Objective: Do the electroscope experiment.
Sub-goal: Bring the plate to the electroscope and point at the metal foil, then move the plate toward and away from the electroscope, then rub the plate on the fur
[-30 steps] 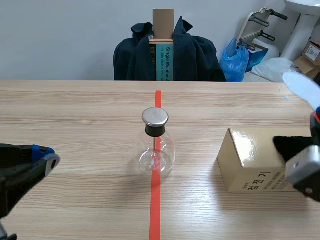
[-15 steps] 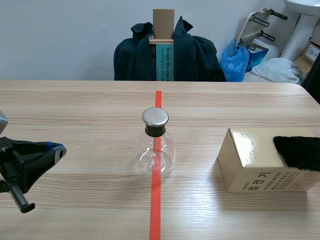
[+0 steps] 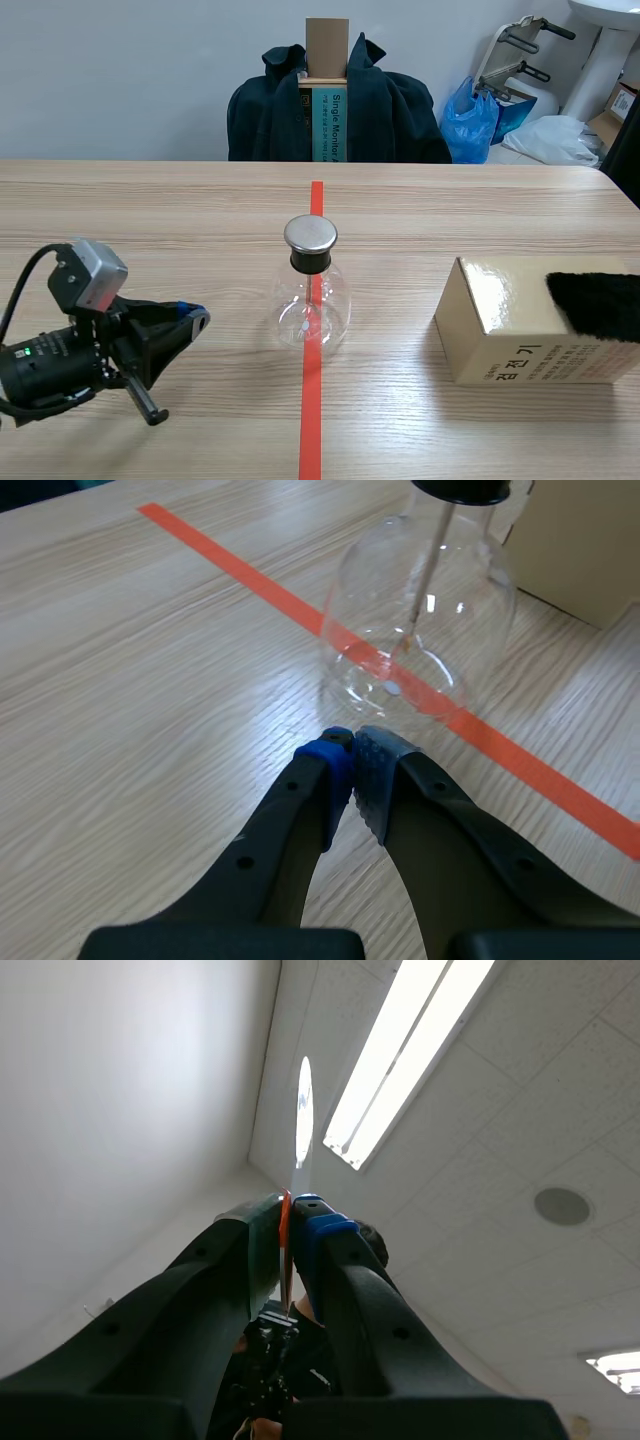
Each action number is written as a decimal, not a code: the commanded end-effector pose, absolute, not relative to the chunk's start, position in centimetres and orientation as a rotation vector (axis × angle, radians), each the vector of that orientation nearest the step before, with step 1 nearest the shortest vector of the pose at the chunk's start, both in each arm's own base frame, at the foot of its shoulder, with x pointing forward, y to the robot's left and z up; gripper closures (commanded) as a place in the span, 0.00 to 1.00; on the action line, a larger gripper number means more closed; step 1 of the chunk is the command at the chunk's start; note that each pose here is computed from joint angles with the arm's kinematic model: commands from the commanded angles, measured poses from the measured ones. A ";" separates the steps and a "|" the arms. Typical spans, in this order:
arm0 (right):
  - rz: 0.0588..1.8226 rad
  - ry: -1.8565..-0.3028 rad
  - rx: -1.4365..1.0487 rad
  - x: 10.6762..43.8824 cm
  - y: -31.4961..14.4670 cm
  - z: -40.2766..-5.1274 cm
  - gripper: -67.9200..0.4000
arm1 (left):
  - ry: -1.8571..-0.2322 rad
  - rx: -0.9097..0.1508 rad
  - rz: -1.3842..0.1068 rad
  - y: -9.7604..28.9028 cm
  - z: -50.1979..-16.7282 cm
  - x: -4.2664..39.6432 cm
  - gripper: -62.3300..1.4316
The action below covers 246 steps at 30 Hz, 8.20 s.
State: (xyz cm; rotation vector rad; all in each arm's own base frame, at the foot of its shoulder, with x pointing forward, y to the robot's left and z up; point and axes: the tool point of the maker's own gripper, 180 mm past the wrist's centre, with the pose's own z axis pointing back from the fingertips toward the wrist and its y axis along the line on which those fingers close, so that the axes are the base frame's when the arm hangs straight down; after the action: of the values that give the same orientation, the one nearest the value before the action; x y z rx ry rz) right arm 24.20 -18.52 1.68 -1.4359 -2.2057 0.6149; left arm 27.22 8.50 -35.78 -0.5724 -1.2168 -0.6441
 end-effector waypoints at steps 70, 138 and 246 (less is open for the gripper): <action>1.586 -1.862 -0.803 29.1 -2.4 -26.8 0.98 | -1.261 -0.650 -0.660 3.9 -35.8 27.9 0.91; 1.536 -1.744 -0.850 30.0 -4.1 -27.8 0.98 | -1.262 -0.648 -0.659 4.0 -35.8 27.9 0.91; 0.704 -2.054 -1.476 22.7 -19.6 0.3 0.98 | -1.469 -0.660 -0.902 8.6 -20.5 22.2 0.00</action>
State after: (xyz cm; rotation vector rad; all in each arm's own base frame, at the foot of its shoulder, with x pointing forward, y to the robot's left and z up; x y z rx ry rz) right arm 22.96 -19.60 -0.28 -1.4634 -2.0351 0.7111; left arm 22.33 8.43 -20.50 -0.6530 -1.4634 -0.9269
